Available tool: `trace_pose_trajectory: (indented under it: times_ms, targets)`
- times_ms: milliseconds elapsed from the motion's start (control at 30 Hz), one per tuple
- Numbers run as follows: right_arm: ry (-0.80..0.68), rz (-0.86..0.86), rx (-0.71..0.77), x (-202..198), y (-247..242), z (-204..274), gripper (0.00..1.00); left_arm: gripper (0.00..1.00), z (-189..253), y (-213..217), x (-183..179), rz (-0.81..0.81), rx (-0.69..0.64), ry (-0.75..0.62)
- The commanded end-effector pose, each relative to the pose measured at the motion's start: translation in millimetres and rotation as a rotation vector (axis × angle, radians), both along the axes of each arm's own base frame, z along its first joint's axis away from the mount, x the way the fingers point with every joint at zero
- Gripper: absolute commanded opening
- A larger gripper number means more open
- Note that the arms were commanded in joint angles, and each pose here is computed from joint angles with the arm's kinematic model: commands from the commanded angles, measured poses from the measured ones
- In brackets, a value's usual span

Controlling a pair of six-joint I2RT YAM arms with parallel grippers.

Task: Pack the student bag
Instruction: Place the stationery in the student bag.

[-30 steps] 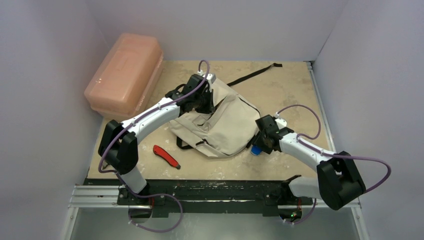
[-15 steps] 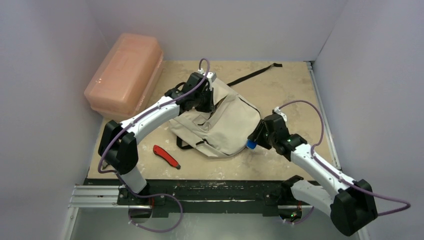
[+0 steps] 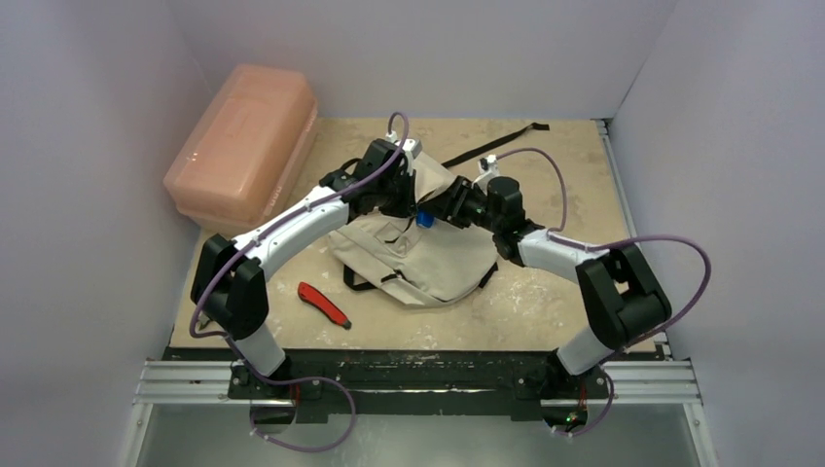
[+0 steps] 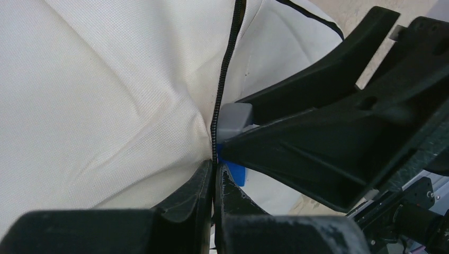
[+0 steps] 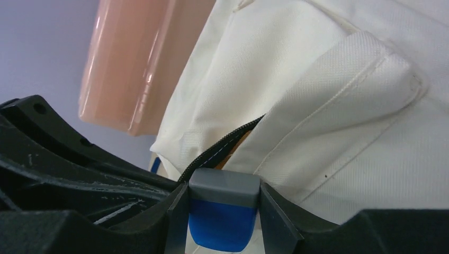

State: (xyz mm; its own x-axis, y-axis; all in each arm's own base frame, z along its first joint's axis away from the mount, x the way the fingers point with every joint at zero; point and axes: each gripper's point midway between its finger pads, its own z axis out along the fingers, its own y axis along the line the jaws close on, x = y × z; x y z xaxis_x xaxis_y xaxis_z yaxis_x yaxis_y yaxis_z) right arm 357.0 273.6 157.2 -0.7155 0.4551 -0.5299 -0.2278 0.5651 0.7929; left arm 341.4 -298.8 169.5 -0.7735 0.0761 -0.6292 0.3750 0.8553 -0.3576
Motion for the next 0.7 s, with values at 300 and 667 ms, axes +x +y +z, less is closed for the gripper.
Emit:
trace_pose_trajectory:
  times_ms: [300,667]
  targets:
    - [-0.279,0.081,0.365,43.6,46.7,44.2,0.0,0.0,92.7,-12.9,8.7,-0.099,-0.1,-0.238]
    - [-0.419,0.015,0.205,86.9,63.0,18.5,0.01,0.0,97.6,-26.9,1.8,-0.162,-0.152,-0.204]
